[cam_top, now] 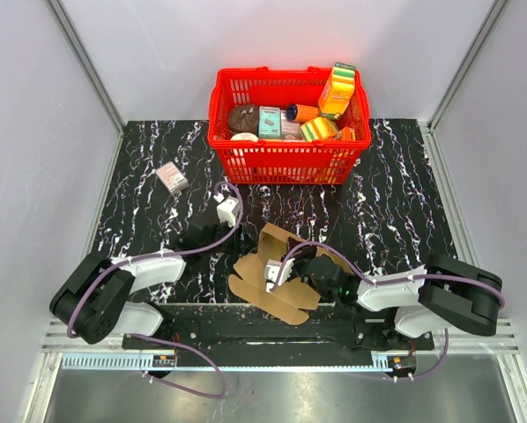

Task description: Fold the paper box

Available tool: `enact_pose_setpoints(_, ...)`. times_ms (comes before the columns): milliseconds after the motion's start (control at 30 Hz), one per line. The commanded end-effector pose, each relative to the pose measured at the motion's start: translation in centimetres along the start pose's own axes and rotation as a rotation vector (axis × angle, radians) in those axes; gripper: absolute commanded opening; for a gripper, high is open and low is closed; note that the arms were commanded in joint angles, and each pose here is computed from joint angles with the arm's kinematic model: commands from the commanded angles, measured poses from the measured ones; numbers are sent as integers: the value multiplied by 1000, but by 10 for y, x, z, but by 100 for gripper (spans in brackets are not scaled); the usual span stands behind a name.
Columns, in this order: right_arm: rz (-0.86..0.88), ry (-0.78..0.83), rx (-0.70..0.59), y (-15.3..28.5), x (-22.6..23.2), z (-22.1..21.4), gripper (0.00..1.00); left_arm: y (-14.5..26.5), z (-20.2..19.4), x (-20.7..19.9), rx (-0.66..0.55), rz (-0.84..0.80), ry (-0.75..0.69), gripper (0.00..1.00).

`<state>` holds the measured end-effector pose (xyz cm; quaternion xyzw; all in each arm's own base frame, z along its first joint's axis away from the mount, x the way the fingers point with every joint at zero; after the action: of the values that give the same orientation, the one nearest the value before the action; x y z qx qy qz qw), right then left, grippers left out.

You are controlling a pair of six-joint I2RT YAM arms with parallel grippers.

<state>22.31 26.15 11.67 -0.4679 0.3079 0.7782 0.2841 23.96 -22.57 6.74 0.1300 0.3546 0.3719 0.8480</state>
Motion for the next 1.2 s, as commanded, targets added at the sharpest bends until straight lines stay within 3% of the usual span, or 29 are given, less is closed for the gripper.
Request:
enact_pose_setpoints(0, -12, -7, -21, -1, -5, 9, 0, -2, 34, -17, -161, -82, -82, 44)
enact_pose_setpoints(700, -8, -20, -31, -2, -5, 12, 0, 5, 19, -33, -206, -242, -210, 54)
enact_pose_setpoints(1167, 34, 1, -37, 5, 2, 15, 0, -8, 15, -28, -195, -222, -233, 55)
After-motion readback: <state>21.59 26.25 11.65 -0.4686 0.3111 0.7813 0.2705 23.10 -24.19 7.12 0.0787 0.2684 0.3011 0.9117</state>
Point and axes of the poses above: each gripper's point midway between its finger pads, its own y axis back along the fingers, its own x axis along the line the jaws close on, z = x × y, the point moved 2 cm from there along y, back along the fingers, and after that the axes turned 5 degrees about y, right-handed, at the moved point
